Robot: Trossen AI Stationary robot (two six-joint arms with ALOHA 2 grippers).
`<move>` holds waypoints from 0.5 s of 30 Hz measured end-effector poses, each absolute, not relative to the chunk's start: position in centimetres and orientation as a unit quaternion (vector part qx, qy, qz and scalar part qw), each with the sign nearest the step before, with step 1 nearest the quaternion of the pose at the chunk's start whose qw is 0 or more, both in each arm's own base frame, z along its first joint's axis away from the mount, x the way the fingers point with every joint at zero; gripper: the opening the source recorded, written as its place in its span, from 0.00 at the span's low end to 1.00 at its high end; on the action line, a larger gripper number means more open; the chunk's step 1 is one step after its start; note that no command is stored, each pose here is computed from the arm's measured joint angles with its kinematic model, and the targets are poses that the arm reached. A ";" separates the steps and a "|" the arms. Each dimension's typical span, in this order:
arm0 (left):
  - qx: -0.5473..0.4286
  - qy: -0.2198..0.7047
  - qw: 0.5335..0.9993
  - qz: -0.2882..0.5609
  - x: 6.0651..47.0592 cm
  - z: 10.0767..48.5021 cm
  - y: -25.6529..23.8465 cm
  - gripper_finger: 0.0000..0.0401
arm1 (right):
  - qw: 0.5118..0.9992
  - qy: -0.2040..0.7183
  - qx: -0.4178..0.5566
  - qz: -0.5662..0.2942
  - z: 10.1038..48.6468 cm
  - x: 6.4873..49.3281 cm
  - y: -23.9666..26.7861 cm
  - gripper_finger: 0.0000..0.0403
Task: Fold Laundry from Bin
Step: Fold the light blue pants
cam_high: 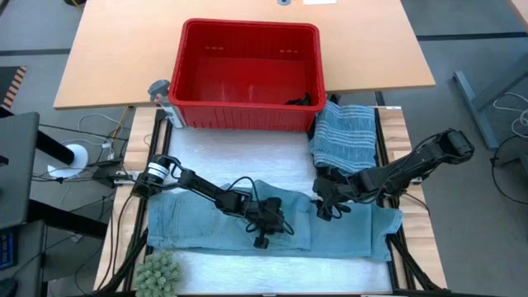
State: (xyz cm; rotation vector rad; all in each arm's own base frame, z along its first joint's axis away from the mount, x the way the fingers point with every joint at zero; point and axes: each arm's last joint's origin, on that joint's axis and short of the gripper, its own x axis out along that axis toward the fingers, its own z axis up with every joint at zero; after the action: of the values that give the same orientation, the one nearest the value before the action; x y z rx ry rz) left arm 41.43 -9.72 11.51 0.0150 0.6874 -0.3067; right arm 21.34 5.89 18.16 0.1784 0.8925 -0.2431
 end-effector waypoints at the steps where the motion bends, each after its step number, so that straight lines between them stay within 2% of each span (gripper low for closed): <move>1: 0.007 0.336 0.930 -0.150 41.4 11.5 -9.7 0.00 | 0.888 0.432 0.095 -0.123 17.8 21.1 5.8 0.64; 10: 0.012 0.339 0.928 -0.157 41.5 11.5 -9.0 0.00 | 0.892 0.422 0.122 -0.108 17.4 20.0 7.0 0.65; 15: 0.012 0.338 0.928 -0.156 41.5 11.5 -8.9 0.00 | 0.896 0.416 0.103 -0.119 16.2 19.7 7.5 0.65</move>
State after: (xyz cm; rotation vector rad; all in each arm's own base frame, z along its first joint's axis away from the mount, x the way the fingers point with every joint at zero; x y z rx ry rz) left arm 41.54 -8.94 11.46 0.0238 0.6932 -0.3191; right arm 19.74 7.47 16.16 0.2135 0.8615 -0.2471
